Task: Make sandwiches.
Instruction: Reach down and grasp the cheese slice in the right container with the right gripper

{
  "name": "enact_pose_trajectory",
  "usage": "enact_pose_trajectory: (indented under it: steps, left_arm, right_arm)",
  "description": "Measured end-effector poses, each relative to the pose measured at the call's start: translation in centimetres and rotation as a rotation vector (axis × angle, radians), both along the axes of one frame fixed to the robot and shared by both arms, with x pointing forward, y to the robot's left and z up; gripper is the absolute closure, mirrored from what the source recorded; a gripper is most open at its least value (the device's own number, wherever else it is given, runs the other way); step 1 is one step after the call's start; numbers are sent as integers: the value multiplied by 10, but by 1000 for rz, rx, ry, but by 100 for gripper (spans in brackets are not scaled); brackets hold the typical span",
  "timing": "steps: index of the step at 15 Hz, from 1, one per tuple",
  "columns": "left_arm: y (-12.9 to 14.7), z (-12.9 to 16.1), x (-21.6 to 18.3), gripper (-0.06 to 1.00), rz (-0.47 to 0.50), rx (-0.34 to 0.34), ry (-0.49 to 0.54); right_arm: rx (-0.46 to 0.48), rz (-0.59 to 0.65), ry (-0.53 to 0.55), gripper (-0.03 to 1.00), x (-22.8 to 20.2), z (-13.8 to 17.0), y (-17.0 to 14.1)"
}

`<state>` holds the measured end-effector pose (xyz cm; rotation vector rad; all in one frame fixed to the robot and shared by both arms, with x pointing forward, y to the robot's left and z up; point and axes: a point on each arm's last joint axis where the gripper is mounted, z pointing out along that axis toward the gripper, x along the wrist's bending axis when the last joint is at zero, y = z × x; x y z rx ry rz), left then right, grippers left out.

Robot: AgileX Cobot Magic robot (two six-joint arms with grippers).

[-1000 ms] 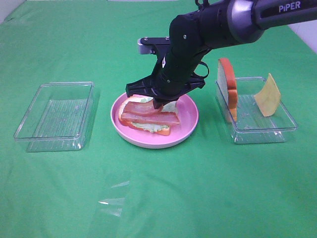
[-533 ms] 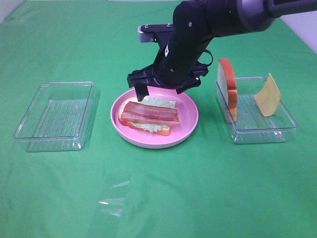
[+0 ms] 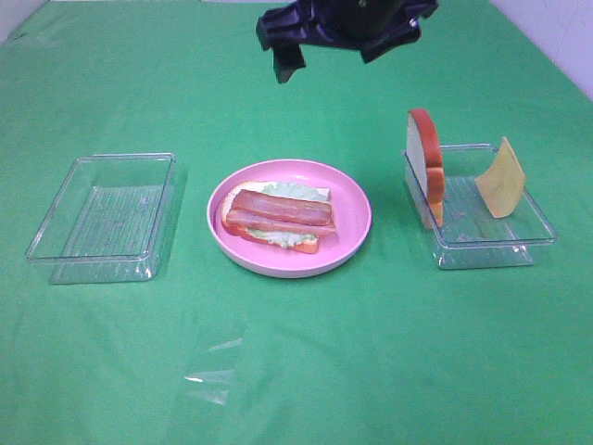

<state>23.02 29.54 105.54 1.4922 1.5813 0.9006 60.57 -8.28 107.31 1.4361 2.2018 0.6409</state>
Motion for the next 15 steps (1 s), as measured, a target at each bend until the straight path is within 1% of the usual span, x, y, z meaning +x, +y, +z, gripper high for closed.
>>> enact_pose_trajectory:
  steps: [1,2,3,4,5,6,8,10,13,15]
  left_arm:
    - [0,0,0,-5,0,0,0]
    - [0,0,0,-5,0,0,0]
    - [0,0,0,-5,0,0,0]
    - [0,0,0,-5,0,0,0]
    - [0,0,0,-5,0,0,0]
    - [0,0,0,-5,0,0,0]
    - [0,0,0,-5,0,0,0]
    - [0,0,0,-5,0,0,0]
    - [0,0,0,-5,0,0,0]
    - [0,0,0,-5,0,0,0]
  right_arm:
    - [-34,-24,5,1,5,14,-13]
    - [-52,-35,13,1,8,20,-20]
    - [-103,-98,46,1,18,33,-55]
    - [-115,-146,72,1,24,34,-76]
    - [-123,-202,104,1,30,33,-102]
    - [-125,-231,122,1,32,32,-115]
    - [-126,-320,180,1,37,30,-159]
    - [-92,-390,226,1,39,28,-198]
    - [-11,-396,257,1,39,27,-227]
    - [0,-385,262,1,42,22,-228]
